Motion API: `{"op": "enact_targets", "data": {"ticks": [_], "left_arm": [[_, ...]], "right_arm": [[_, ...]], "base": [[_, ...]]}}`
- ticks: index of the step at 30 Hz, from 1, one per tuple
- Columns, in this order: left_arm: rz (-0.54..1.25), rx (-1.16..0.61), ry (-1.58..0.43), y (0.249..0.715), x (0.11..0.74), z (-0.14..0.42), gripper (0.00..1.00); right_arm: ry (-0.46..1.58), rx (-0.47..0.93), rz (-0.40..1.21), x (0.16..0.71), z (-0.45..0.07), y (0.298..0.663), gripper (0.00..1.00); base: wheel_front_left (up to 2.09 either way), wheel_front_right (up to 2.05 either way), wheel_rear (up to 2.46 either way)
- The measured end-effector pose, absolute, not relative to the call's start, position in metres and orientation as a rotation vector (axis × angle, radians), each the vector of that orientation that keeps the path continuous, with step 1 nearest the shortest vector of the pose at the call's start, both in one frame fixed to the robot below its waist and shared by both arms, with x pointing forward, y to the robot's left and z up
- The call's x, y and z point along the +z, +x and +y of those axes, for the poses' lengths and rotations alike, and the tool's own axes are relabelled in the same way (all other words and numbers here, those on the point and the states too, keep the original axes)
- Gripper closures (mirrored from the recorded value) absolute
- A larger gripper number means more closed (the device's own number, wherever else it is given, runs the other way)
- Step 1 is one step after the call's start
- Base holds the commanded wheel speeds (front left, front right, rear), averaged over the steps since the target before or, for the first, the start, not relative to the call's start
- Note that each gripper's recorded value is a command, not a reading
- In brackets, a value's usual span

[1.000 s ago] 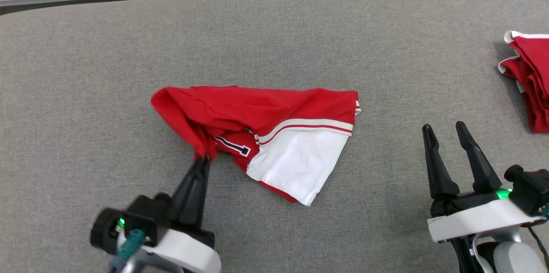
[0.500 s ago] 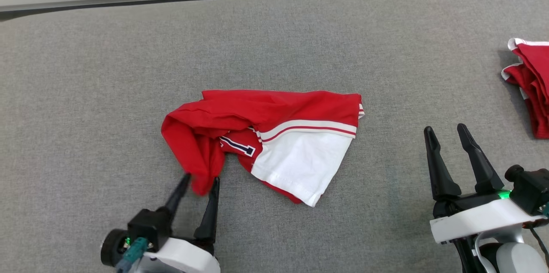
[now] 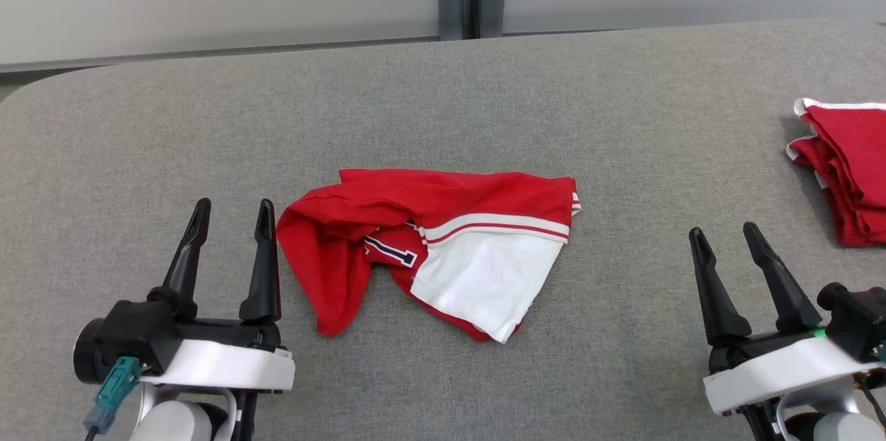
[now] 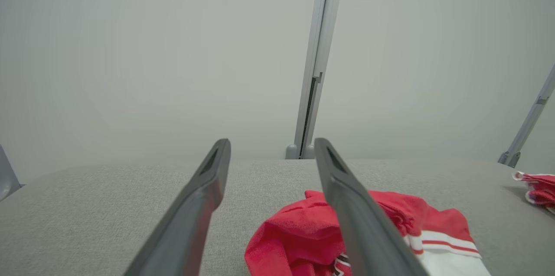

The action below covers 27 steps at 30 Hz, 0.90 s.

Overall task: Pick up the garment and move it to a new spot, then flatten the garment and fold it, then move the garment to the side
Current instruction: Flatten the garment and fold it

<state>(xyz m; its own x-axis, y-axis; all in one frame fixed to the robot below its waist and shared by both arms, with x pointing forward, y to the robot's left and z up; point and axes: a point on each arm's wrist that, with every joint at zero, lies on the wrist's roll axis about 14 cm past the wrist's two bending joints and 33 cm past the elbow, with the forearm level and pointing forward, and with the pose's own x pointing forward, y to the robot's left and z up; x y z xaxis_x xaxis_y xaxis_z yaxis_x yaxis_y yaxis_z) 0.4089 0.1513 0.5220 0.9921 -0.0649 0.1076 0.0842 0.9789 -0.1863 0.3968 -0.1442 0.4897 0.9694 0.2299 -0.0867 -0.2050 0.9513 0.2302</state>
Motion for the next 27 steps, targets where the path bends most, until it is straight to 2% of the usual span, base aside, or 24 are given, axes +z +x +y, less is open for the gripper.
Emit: {"op": "enact_targets", "data": {"ticks": [10, 27], "left_arm": [[-0.061, -0.051, -0.155, 0.391, 0.515, 0.168, 0.0], [-0.008, -0.041, -0.161, 0.382, 0.503, 0.171, 0.0]], "right_arm": [[0.188, 0.233, 0.116, 0.5, -0.147, 0.377, 0.0], [0.177, 0.241, 0.115, 0.506, -0.148, 0.371, 0.0]], "base": [[0.0, 0.0, 0.0], [0.0, 0.0, 0.0]]}}
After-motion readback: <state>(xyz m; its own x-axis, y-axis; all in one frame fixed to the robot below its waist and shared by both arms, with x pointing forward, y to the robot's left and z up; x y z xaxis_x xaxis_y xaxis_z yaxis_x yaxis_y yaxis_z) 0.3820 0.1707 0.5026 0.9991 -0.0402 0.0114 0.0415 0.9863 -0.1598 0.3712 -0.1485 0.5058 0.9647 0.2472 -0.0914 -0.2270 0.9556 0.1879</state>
